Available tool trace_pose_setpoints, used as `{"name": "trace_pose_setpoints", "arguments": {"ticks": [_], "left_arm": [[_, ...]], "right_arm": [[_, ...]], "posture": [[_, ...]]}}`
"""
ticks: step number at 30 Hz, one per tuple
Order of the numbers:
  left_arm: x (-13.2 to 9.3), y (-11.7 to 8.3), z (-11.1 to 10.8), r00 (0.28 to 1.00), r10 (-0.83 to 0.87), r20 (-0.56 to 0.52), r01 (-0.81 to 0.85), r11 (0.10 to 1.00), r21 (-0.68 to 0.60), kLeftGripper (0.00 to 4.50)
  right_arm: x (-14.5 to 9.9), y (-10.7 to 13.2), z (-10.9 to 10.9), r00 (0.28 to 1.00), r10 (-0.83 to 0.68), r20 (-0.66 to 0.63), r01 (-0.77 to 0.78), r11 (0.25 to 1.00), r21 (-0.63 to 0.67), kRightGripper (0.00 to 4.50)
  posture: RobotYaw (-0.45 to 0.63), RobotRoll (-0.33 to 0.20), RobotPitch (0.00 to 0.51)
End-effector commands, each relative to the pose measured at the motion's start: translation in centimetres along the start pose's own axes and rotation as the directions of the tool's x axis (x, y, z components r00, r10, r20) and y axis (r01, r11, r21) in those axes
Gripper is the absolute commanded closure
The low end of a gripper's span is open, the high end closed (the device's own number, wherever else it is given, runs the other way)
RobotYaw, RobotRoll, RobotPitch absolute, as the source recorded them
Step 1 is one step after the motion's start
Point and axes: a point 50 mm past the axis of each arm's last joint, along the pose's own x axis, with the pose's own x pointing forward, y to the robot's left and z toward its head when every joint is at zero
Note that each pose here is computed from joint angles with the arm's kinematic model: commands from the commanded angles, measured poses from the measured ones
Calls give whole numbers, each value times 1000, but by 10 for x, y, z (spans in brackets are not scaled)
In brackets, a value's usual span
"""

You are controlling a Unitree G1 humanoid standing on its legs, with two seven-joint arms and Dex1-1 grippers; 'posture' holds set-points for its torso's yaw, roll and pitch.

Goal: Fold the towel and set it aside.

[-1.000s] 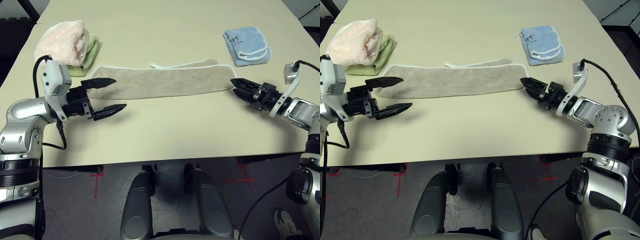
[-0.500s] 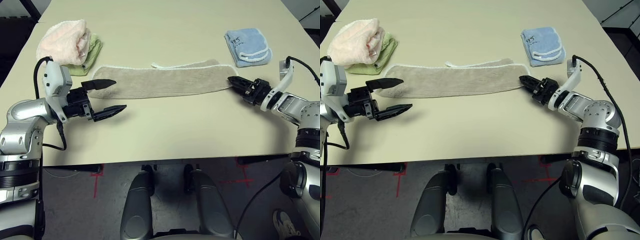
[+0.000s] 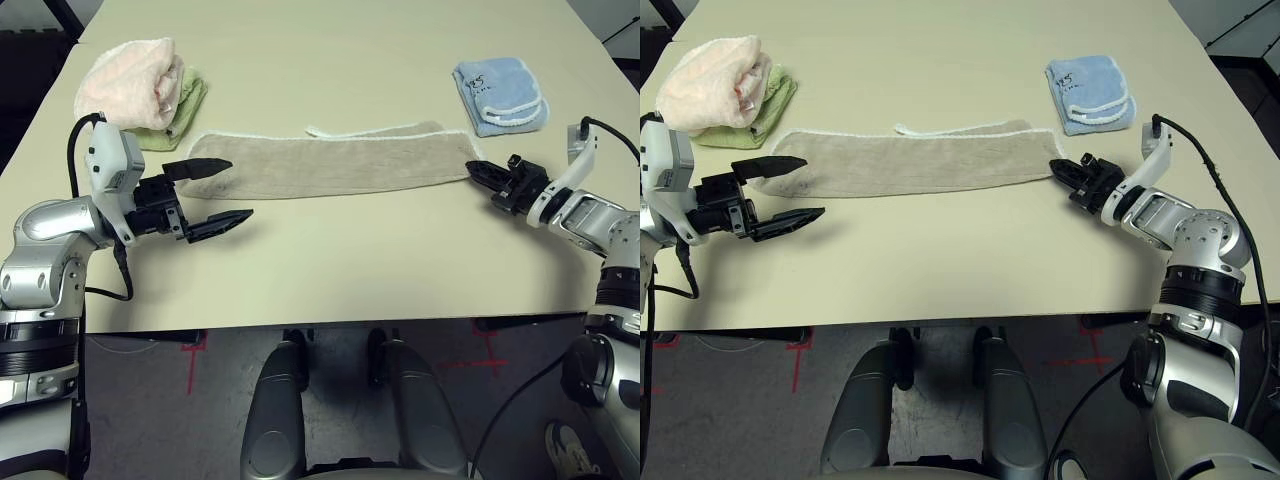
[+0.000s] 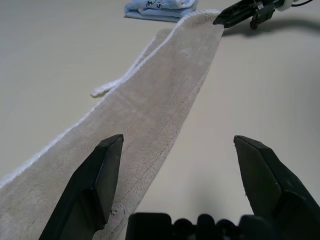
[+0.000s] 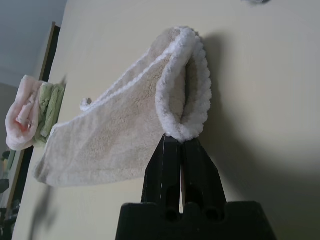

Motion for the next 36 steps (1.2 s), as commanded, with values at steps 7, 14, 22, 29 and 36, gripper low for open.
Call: {"name": "trace_pose_setpoints", "arguments": {"ticks": [7,14,22,29,36], "left_arm": [[3,-2,-2,1000,-25,3,25,1000,-5,0],[5,-1,-1,1000,-27,9,27,1000,-3,0],[5,-1,-1,1000,-26,6,26,1000,-1,0],[4,-3,-1,1000,-23,5,23,1000,1,0],[5,-3,1,1000,-17,8,17,1000,6,0]], "right_arm": [[-35,-4,11,998,-16,54,18,1000,-25,4479],[-34,2,21,994,42,99,-38,998,-44,4479],[-16,35,16,953,302,-24,-303,946,-117,4479],[16,71,-6,876,435,-207,-474,856,-206,4479],[44,77,-37,863,337,-376,-462,828,-319,4479]], "posture": [[-54,0,260],[-56,0,258],[-39,0,245],[-30,0,232],[-20,0,227]]}}
